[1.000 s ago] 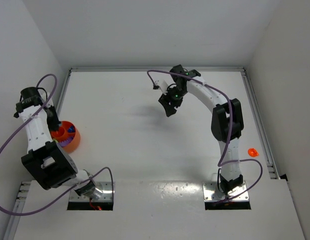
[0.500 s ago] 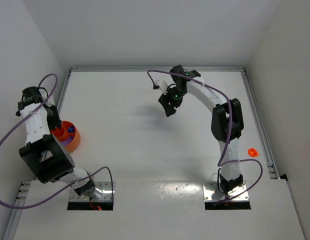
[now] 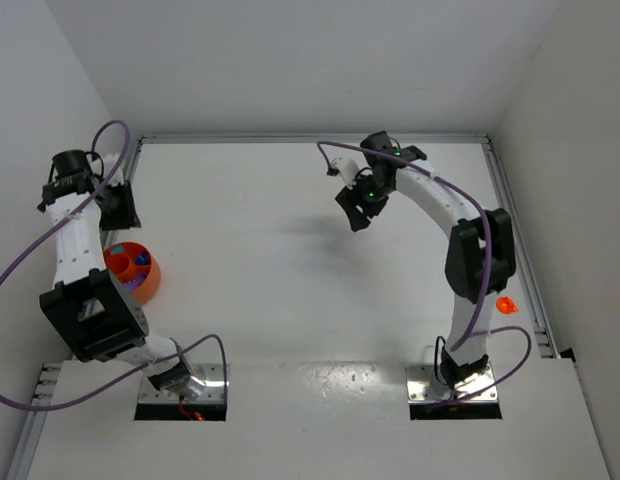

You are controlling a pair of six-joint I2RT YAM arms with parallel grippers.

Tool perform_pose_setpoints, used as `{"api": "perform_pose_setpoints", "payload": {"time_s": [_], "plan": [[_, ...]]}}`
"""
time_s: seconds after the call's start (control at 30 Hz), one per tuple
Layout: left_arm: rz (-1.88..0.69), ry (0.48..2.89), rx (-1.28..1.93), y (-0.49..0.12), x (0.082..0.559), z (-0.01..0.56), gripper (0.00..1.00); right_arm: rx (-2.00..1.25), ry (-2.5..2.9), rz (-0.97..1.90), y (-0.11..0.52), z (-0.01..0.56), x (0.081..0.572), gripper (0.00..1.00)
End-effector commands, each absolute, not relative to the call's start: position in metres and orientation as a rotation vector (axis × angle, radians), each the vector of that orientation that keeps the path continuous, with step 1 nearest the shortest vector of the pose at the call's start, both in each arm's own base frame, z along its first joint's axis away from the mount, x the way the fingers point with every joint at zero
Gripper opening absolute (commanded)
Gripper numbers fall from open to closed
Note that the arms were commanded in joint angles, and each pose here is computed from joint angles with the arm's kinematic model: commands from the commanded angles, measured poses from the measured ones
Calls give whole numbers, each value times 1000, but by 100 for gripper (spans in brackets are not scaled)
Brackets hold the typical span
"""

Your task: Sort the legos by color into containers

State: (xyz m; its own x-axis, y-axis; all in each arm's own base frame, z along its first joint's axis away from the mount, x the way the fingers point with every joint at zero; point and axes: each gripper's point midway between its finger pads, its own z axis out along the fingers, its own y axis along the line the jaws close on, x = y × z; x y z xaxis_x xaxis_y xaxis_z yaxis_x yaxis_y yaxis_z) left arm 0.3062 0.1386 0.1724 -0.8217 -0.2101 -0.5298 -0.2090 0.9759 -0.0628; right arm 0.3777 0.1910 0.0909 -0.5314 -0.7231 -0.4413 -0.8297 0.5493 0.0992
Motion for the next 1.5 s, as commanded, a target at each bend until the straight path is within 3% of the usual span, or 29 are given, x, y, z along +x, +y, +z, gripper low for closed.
{"api": "perform_pose_setpoints", "payload": {"time_s": [0.0, 0.17, 0.43, 0.73, 0.87, 1.17, 1.47], "plan": [[-159, 2398, 2, 85, 363, 217, 36, -1098, 2417, 245, 147, 134, 387, 59], [-253, 2357, 311, -3, 414, 225, 39, -919, 2605, 14, 60, 126, 351, 57], [-376, 2283, 561, -90, 459, 236, 40, -710, 2791, -283, -36, 123, 289, 50], [-400, 2254, 745, -156, 490, 244, 41, -424, 3050, -369, -111, 104, 224, 57], [-355, 2223, 826, -175, 488, 243, 42, -301, 3109, -423, -141, 102, 206, 45], [-324, 2274, 819, -170, 489, 214, 42, -309, 3157, -391, -175, 92, 192, 35], [-336, 2308, 779, -166, 490, 204, 42, -430, 3109, -229, -165, 54, 191, 33]]}}
